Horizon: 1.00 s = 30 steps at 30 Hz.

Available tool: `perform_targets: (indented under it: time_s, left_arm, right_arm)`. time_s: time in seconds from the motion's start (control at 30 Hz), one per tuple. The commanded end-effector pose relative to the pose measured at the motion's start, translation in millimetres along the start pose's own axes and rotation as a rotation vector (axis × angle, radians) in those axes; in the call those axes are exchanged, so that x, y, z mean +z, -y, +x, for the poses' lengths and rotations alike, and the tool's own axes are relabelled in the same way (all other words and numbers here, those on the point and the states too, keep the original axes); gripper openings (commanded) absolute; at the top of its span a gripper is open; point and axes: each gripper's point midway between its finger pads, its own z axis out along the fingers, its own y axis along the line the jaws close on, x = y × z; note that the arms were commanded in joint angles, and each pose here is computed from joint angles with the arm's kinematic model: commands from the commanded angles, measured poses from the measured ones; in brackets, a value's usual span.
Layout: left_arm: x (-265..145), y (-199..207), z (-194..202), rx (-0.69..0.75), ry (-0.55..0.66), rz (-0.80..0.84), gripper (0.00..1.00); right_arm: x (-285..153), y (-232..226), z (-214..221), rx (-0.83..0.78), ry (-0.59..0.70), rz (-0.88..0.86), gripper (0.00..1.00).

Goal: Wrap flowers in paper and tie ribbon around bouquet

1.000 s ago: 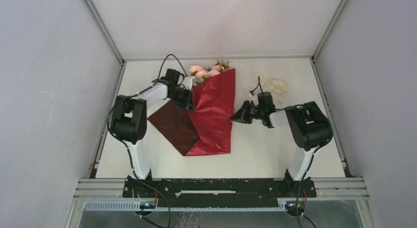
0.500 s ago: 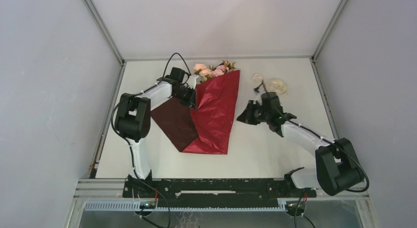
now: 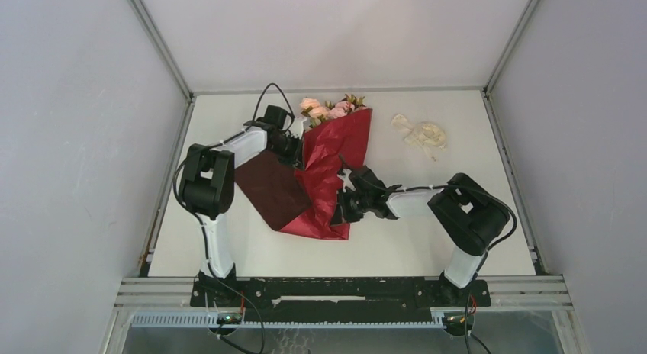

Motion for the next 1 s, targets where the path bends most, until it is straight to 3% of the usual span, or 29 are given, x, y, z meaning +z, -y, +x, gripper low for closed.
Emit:
perform_targets:
  time_s: [0.0, 0.17, 0.37, 0.57, 0.77, 0.83, 0.97]
  left_arm:
    - [-7, -8, -11, -0.007, 0.038, -0.025, 0.03]
    - [-6, -7, -9, -0.007, 0.034, -0.018, 0.04]
    - [-7, -6, -8, -0.003, 0.034, -0.013, 0.05]
    - [-6, -6, -7, -0.007, 0.030, -0.009, 0.06]
    - [-8, -6, -8, -0.002, 0.031, -0.013, 0.06]
    - [-13, -4, -8, 0.005, 0.027, -0.016, 0.14]
    - [-41, 4, -16, 0.040, 0.056, -0.018, 0.59]
  right_arm:
    - [8, 4, 10, -0.061, -0.024, 0.062, 0.00]
    - [-9, -14, 10, -0.113, -0.023, 0.029, 0.00]
    - [-33, -55, -48, -0.131, 0.136, -0.114, 0.00]
    - [-4, -68, -66, -0.112, 0.127, -0.172, 0.00]
    - [33, -65, -44, -0.104, 0.018, -0.169, 0.00]
    - [40, -52, -36, -0.074, -0.005, -0.133, 0.00]
    - [48, -32, -26, -0.034, -0.035, -0.090, 0.00]
